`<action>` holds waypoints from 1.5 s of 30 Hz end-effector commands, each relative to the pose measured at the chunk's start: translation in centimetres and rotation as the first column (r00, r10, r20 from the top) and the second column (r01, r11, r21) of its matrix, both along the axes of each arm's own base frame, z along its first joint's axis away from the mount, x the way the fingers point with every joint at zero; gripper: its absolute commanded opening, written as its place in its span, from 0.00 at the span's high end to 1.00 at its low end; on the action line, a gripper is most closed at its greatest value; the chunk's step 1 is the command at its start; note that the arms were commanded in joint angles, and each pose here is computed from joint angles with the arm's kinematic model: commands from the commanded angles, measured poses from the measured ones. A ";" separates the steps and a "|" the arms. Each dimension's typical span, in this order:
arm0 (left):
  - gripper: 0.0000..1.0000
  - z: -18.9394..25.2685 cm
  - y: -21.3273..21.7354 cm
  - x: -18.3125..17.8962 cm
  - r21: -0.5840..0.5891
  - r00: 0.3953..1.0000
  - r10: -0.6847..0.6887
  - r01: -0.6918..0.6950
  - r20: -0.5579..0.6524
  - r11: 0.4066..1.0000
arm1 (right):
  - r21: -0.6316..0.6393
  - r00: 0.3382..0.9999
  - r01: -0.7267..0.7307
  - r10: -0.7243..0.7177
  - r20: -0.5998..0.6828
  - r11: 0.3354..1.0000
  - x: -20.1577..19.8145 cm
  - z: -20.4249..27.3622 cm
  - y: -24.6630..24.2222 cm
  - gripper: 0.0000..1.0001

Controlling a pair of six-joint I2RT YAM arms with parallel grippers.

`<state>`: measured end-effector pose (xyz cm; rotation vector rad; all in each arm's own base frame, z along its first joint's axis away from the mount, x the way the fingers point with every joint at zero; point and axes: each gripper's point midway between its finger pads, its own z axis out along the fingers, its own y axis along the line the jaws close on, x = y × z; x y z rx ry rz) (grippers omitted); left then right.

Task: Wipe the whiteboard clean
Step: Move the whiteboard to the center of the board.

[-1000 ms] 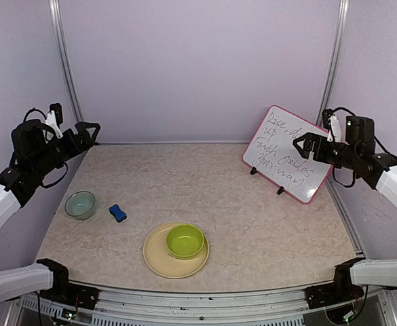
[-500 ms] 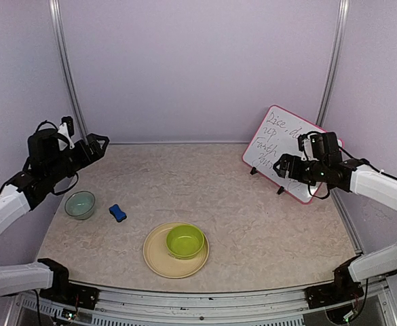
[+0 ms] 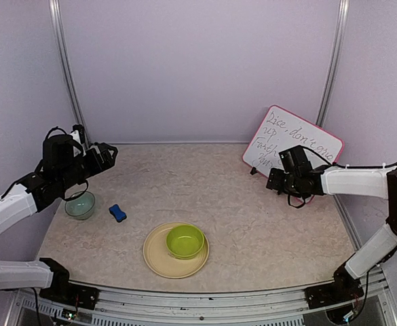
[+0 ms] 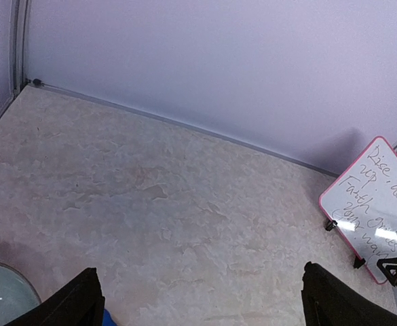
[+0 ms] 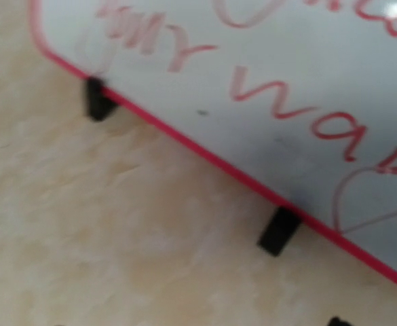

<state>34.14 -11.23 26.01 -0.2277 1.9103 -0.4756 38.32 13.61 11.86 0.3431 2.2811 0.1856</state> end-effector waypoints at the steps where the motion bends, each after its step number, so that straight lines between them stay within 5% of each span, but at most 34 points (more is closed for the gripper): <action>1: 0.01 -0.7 0.4 -0.2 0.016 1.000 0.018 -0.018 -0.011 1.000 | -0.023 0.993 0.119 -0.119 0.010 0.993 1.0 -1.5 -1.1 0.20; 19: 0.01 -1.1 0.5 -0.5 0.026 1.000 0.016 -0.016 -0.010 1.000 | -0.098 0.936 0.347 -0.352 -0.031 0.933 3.0 -7.2 -2.7 0.38; 45: 0.01 -1.4 0.6 -0.5 0.023 1.000 0.005 -0.005 -0.009 1.000 | -0.164 0.897 0.434 -0.442 -0.016 0.886 4.8 -8.7 -3.0 0.50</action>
